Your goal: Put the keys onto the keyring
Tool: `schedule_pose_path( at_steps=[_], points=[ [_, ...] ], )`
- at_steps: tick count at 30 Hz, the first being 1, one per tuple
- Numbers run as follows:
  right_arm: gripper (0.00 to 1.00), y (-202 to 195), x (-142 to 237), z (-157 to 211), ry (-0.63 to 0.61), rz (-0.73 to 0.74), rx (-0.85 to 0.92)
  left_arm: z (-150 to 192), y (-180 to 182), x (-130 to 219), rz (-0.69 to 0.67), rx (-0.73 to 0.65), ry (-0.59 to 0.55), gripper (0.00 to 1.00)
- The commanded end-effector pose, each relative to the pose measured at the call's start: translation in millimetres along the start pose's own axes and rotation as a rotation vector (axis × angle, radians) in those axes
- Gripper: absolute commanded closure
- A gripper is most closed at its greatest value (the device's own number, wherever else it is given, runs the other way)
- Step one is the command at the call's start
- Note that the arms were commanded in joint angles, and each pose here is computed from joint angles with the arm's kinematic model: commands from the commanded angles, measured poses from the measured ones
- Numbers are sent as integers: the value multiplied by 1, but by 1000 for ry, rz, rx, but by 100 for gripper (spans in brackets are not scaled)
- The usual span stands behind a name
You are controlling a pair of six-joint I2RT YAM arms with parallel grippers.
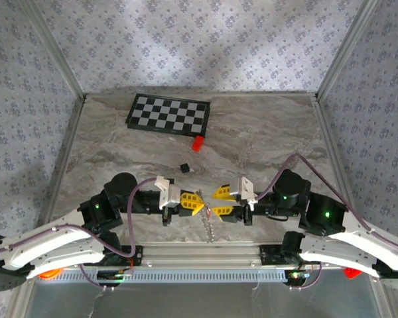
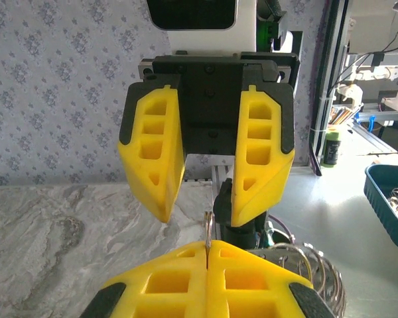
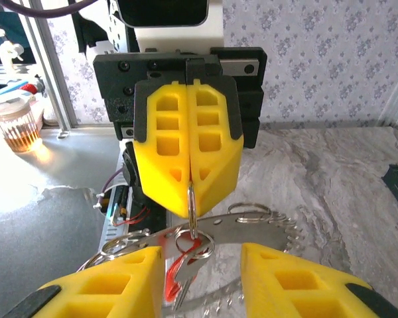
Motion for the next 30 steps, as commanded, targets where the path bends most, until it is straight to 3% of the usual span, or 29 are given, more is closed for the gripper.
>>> schedule_pose_path(
  at_steps=[1,8,14,19,24,30],
  points=[
    [64,0,-3,-5,-45,-11,-5,-15,0,1,11,-29,-81,100],
    [73,0,-8,-3,-40,-25,-9,-15,1,-1,13,-33,-82,100],
    [89,-1,-10,-2,-40,-27,-11,-13,2,-2,10,-31,-75,100],
    [98,-1,-8,-1,-21,-12,3,-8,7,-1,-39,-21,-7,100],
    [100,-8,-3,-3,64,75,4,-3,12,6,-109,-14,103,82],
    [100,-12,-8,0,252,121,32,6,13,7,-110,6,220,78]
  ],
)
Point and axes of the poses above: each hand's point on the last joint's axis, 136 mm out from that joint toward the fingers, its own x axis back along the fingers, its own y axis along the line the jaws close on, z = x × y, the point moved 7 cm from there along x, back along the fingers, and after that the axes turned 9 degrees about -x, right-handed, at the moved point
